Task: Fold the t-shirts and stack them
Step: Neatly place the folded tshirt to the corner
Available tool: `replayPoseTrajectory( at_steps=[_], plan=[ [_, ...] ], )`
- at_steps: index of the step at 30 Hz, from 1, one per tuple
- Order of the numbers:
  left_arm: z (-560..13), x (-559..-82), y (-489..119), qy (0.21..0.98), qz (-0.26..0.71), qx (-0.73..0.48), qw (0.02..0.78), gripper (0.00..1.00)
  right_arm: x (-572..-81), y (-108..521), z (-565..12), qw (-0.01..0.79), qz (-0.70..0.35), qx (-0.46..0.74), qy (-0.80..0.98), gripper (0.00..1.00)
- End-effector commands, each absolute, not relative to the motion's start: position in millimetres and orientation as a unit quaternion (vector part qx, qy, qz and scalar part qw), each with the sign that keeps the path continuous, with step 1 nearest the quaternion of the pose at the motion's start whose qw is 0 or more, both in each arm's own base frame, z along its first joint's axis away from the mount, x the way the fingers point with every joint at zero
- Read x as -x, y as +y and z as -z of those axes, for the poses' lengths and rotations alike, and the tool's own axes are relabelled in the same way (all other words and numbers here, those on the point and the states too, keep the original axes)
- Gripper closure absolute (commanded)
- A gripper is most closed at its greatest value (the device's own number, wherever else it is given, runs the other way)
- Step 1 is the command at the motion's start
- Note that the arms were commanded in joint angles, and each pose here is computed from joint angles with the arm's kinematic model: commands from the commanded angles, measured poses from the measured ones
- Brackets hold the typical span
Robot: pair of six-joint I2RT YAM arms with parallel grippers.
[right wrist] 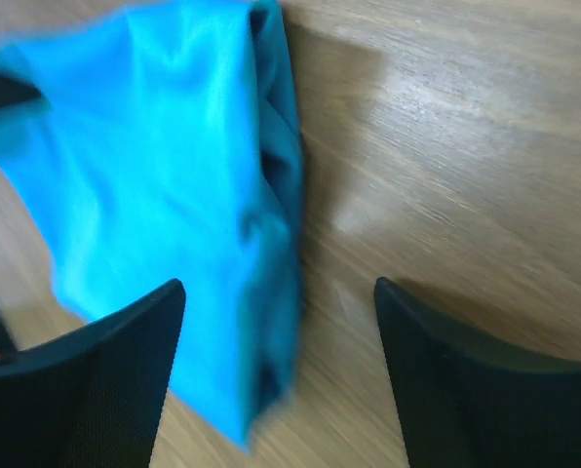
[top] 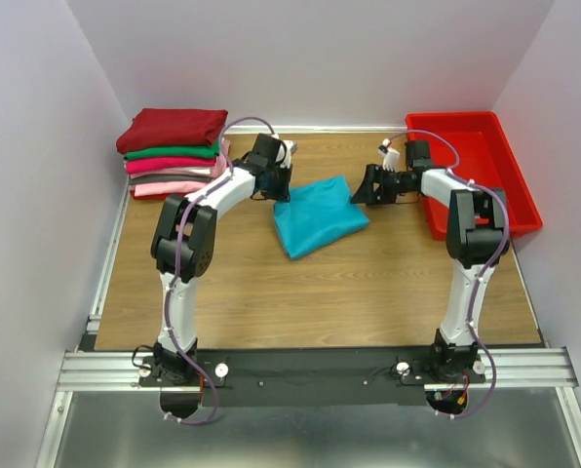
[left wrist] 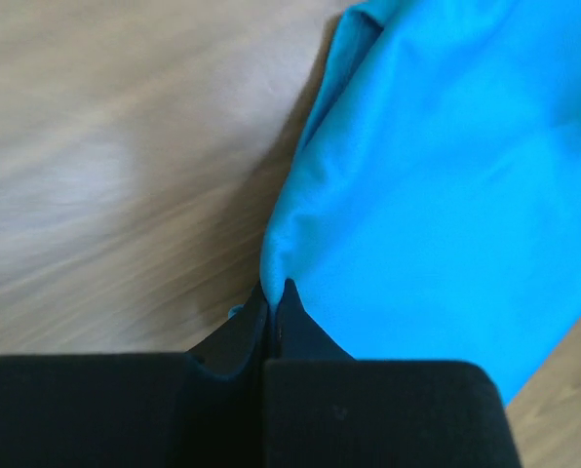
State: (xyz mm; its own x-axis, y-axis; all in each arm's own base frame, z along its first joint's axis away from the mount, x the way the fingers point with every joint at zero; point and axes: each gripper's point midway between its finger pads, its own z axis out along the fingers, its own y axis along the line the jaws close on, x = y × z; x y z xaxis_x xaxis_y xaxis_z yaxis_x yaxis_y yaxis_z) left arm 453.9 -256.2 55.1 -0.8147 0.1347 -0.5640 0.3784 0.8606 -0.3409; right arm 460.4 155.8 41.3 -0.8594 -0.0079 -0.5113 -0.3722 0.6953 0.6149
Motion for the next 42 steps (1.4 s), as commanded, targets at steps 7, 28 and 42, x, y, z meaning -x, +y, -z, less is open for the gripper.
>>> replayPoseTrajectory(
  at_steps=[7,28,42],
  plan=[
    [-145.4,-469.1,-171.8,0.904,-0.077,-0.214,0.362,1.00,-445.6,125.2,-116.7,0.330,-0.315,0.190,0.869,0.00],
    [-282.1,-489.4,-120.3,0.790,-0.303,-0.309,0.433,1.00,-396.2,139.5,-167.4,0.367,-0.360,0.217,0.830,0.00],
    [-357.6,-486.7,-90.7,0.745,-0.379,-0.288,0.467,1.00,-388.8,145.8,-171.0,0.363,-0.383,0.221,0.820,0.00]
  ],
)
